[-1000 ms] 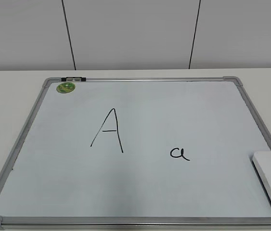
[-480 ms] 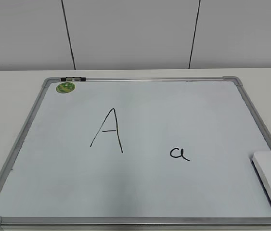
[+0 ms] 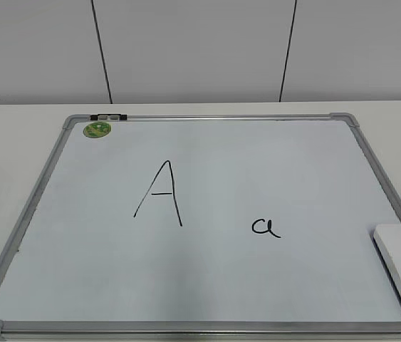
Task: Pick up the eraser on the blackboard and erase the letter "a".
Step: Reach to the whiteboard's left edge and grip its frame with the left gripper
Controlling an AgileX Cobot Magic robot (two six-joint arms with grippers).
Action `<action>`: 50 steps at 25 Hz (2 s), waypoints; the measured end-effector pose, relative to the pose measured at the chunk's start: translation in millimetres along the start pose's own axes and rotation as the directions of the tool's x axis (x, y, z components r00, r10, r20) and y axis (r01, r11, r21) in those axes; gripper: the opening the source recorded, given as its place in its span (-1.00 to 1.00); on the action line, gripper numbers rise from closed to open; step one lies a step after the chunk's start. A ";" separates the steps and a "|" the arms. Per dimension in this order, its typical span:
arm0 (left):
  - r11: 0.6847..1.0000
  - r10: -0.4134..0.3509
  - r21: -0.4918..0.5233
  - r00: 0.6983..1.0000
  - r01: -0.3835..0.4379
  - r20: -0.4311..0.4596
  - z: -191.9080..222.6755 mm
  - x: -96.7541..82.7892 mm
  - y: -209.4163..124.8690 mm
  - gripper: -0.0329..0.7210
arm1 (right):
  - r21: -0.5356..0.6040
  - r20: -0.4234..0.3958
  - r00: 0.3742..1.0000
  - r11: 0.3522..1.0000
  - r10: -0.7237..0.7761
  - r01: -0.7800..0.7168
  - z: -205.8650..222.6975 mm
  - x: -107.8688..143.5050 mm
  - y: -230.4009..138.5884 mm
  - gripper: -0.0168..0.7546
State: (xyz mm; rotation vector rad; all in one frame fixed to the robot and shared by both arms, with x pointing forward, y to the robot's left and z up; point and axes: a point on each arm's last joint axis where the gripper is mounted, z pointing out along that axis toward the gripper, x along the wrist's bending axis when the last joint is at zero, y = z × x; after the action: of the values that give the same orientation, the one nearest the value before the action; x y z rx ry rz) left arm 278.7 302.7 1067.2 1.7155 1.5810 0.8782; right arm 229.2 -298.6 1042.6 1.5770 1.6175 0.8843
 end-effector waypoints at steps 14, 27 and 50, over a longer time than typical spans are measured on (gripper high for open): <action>0.942 -0.083 0.330 0.995 0.062 0.048 113.8 -9.1 66.1 -0.27 | 0.000 0.000 1.000 1.000 0.000 0.000 0.0 0.0 0.0 0.46; 0.798 -0.160 0.594 0.986 0.097 0.054 238.2 -19.1 116.5 -0.27 | 0.000 0.000 1.000 1.000 0.000 0.000 0.0 0.0 0.0 0.46; 0.692 -0.043 0.722 0.999 0.013 0.022 319.4 -14.8 107.8 -0.27 | 0.000 0.000 1.000 1.000 0.000 0.000 0.0 0.0 0.0 0.46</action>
State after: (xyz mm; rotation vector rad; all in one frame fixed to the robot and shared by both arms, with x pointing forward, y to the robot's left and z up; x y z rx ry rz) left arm 601.1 275.3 971.3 2.1936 2.0897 0.1652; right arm 229.2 -298.6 1042.6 1.5770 1.6175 0.8843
